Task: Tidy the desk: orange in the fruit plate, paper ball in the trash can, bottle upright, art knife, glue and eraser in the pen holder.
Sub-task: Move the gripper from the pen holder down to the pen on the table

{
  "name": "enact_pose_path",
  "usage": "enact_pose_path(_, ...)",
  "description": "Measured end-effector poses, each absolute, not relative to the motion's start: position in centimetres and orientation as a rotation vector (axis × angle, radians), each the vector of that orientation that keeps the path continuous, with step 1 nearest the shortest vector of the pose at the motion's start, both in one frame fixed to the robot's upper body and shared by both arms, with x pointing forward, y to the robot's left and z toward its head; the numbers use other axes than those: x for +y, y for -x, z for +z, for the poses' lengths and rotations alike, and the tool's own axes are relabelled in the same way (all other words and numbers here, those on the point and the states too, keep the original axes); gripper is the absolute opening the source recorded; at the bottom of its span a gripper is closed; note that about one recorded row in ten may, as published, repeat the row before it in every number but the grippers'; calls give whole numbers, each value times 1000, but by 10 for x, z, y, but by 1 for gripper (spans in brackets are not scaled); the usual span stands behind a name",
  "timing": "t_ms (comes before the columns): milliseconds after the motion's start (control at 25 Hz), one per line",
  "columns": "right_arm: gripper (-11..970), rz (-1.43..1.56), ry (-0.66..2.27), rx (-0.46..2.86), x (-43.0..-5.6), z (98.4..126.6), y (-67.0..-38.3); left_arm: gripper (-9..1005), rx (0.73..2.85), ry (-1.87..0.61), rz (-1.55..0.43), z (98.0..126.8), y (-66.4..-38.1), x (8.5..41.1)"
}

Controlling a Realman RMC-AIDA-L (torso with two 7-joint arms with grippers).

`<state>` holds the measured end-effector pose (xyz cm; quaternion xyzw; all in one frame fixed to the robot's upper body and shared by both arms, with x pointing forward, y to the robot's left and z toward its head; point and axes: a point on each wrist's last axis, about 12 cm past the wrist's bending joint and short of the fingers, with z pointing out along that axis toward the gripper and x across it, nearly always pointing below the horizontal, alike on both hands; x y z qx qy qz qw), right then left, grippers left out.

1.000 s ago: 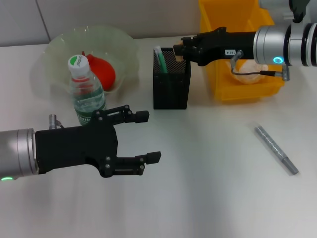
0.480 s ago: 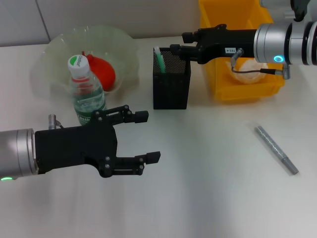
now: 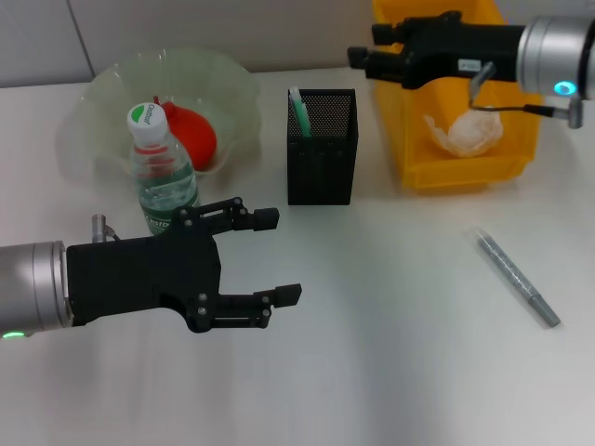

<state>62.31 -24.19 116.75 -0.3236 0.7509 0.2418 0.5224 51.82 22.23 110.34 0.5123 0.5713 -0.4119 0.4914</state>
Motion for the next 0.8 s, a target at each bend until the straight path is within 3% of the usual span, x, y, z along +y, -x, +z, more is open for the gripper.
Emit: enact_pose_path(800, 491, 521, 895, 1935, -256, 1229, -571, 827, 1393, -1244, -1021, 1102, -520, 219)
